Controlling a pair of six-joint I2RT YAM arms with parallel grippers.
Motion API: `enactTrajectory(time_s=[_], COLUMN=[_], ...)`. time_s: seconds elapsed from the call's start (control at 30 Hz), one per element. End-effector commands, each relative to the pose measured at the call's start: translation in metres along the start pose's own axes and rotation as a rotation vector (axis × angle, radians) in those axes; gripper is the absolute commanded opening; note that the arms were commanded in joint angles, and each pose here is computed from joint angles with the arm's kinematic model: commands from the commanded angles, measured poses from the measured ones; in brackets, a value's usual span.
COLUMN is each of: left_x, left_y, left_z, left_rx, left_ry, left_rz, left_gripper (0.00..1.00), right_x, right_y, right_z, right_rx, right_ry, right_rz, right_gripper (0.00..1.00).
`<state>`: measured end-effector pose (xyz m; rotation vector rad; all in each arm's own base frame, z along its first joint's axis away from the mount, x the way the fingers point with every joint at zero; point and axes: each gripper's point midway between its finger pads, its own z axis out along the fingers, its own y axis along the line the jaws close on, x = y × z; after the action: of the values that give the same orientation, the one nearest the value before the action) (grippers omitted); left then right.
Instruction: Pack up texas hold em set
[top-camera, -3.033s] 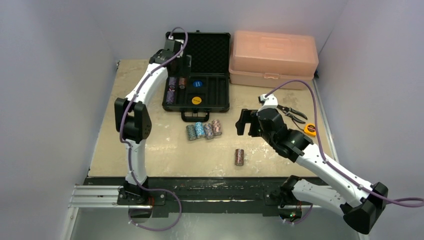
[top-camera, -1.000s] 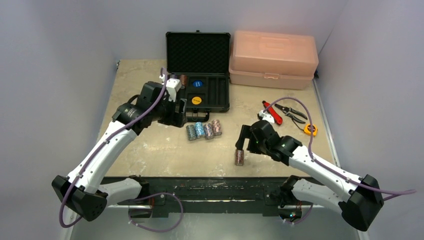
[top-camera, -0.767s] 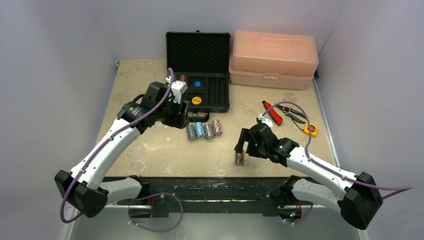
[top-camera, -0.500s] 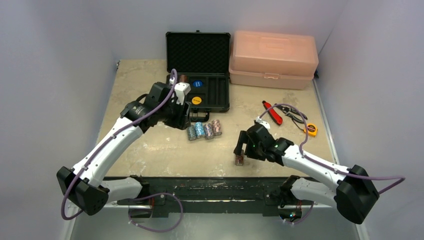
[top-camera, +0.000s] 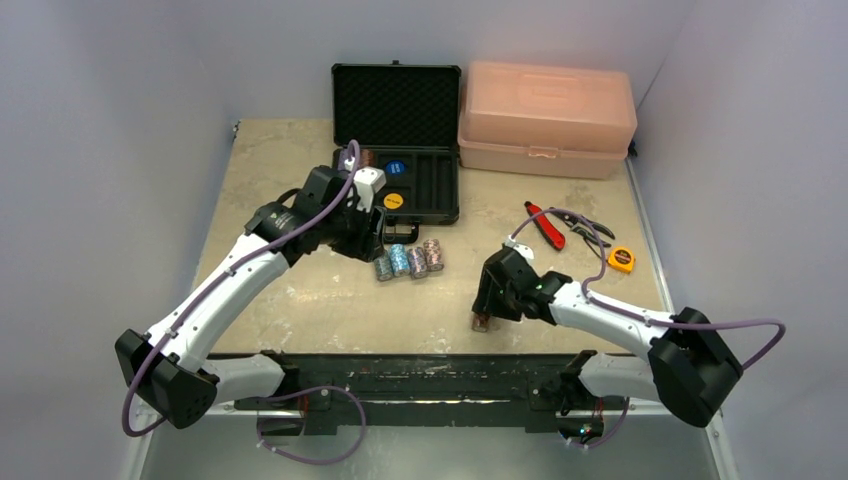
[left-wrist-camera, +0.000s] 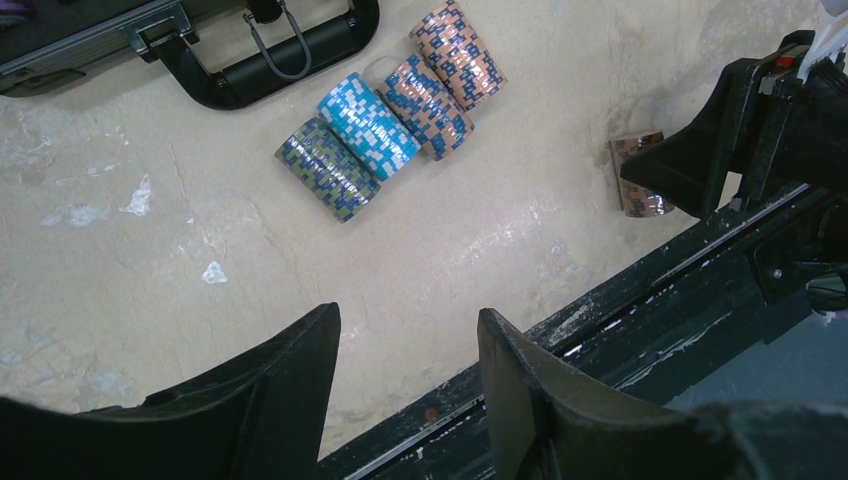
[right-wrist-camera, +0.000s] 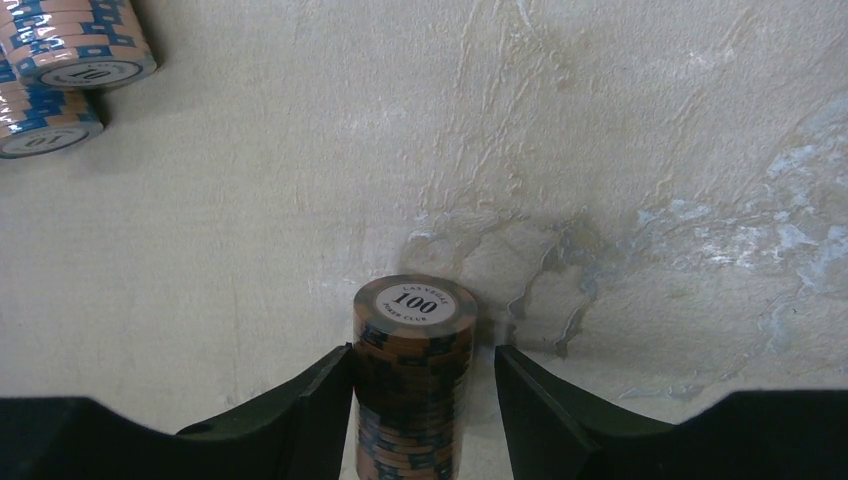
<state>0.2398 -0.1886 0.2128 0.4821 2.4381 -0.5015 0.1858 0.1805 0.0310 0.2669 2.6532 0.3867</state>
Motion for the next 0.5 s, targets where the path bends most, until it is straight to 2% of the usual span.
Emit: enactTrajectory(time_s=[0.0,0.33,0.47], left_x=[-0.0058,-0.0032,-0.0026], left_y=[-0.0023,-0.0020,-0.0023], left_z=[-0.0015,0.0008,0.0017], left_rx=[0.006,-0.004,-0.004], left_ry=[-0.022,-0.007,-0.003], left_rz=[0.033,0.043,0.045], left_gripper=[0.53,0.53,0.53], right_x=[-0.0108,-0.0094,-0.0127], right_y=[0.0132,0.0168,0.0223], right_z=[0.0015,0.0030,-0.0003], right_rx=[-0.027,-0.035,-0.059], right_ry=[-0.027,-0.014,-0.022], right_rz=[0.004,0.004,0.002], right_gripper=[0.55,0.27,0.13])
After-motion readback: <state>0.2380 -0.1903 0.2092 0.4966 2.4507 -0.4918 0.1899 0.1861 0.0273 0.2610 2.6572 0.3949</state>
